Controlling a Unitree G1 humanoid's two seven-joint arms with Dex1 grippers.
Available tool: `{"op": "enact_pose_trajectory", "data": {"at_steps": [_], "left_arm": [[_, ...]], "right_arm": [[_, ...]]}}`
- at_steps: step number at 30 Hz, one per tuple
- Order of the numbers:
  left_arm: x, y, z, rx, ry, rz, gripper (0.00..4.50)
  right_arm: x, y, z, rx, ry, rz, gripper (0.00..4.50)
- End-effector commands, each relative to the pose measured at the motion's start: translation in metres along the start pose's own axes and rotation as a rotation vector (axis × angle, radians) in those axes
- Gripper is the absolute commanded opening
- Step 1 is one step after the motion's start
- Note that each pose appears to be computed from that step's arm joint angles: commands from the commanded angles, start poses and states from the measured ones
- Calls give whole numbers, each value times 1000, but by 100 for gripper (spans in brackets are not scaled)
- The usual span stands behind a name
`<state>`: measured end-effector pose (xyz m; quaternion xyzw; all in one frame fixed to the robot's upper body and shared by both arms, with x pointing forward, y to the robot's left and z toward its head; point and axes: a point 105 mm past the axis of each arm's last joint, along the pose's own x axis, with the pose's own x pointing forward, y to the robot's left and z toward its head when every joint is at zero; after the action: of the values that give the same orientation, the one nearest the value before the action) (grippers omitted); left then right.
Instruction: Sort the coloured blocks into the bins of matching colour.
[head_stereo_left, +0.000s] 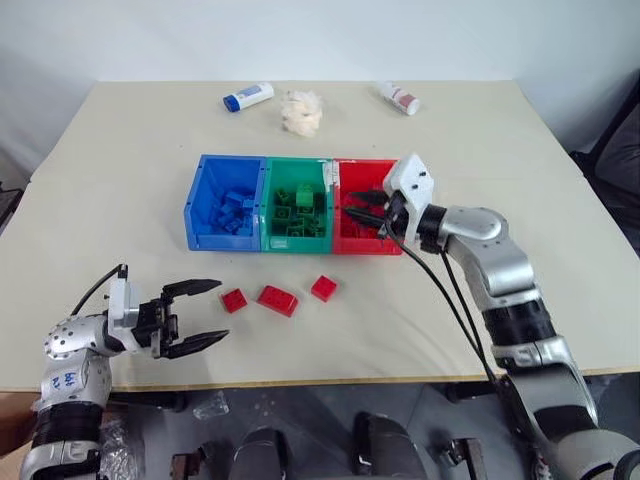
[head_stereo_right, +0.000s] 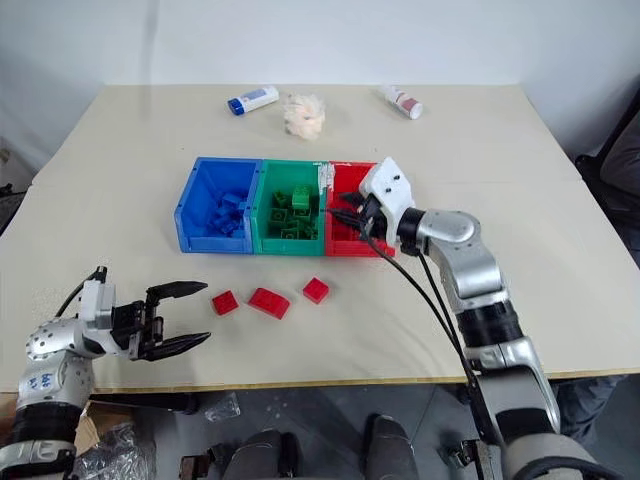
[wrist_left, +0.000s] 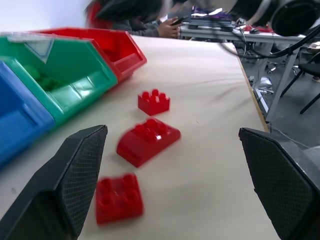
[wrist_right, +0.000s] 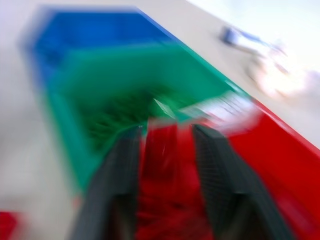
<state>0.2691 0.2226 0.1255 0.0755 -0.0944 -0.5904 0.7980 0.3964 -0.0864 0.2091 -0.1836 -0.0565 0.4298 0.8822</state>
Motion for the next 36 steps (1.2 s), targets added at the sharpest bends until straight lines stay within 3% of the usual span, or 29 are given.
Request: {"op": "enact_pose_trajectory", "data": {"at_steps": [1,5,6,16,21,25,30,36], "left_arm": [[2,-3,0,14,-5,-50,450],[3,-3,0,13,-9,-60,450],[4,-3,0,12,-10,-62,450],[8,-3,-3,0,-17,-81,450],[10,-2,-4,-6,-21,-88,450],[10,-1,-5,-9,-23,-90,450],[12,1,-5,-12,-25,-94,450],[17,1,-5,-6,-35,-102,450]], "right_arm": [[-2,0,11,-40,-51,17,301],[-14,6,7,-35,-48,56,436],[-20,8,5,-31,-45,75,443],[-100,39,-12,24,-56,241,443],[-163,45,-41,85,92,219,443],[-187,48,-52,124,156,187,443],[-185,53,-52,128,164,187,443],[-130,76,-55,154,147,263,443]]}}
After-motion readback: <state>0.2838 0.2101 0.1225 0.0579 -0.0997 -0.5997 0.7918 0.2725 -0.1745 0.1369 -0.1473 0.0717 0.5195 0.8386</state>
